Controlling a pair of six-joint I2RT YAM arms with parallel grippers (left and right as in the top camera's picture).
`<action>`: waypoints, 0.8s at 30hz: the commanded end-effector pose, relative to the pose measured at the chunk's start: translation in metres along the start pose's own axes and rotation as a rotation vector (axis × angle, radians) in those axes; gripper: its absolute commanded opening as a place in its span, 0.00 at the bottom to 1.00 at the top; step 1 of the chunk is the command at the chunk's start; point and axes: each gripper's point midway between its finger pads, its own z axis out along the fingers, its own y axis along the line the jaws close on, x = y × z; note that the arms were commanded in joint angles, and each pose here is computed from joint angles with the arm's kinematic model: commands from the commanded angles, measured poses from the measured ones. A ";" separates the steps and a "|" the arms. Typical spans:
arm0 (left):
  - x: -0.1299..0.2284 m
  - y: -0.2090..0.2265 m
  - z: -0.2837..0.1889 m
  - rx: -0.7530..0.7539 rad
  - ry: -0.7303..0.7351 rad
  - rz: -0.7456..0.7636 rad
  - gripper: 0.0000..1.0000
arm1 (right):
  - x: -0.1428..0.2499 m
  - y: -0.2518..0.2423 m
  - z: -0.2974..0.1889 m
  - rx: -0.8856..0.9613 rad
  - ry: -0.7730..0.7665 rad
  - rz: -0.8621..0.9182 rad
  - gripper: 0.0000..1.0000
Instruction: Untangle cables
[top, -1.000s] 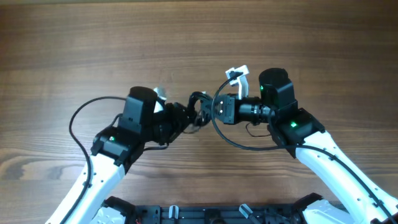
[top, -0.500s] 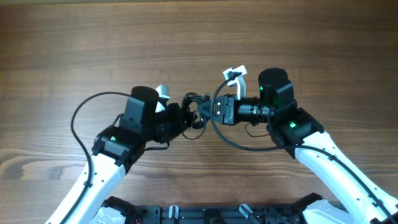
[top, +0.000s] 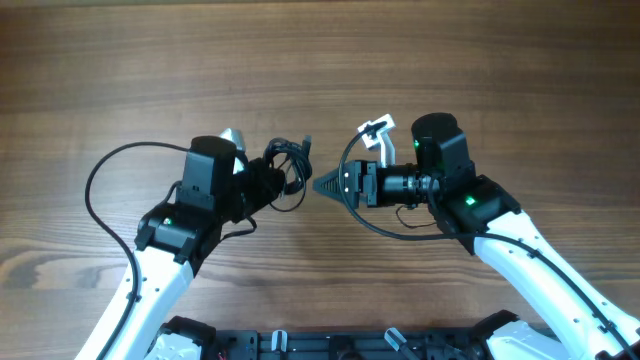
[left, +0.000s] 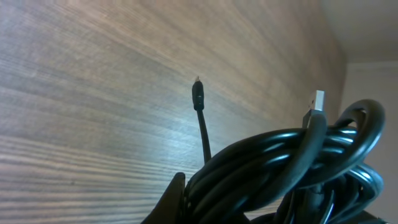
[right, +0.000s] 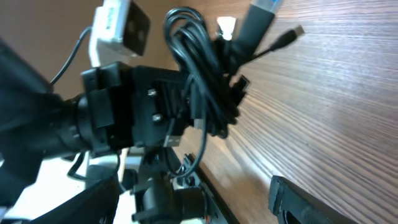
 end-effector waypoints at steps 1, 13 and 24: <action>0.013 -0.018 -0.002 0.074 0.047 0.055 0.04 | -0.009 -0.001 0.009 0.063 -0.062 -0.018 0.68; 0.031 -0.033 -0.001 0.109 0.091 0.019 0.20 | -0.018 -0.007 0.024 0.077 -0.094 -0.033 0.04; 0.002 -0.039 -0.054 0.226 -0.041 0.458 0.43 | 0.004 0.007 0.016 -0.059 0.054 -0.149 0.04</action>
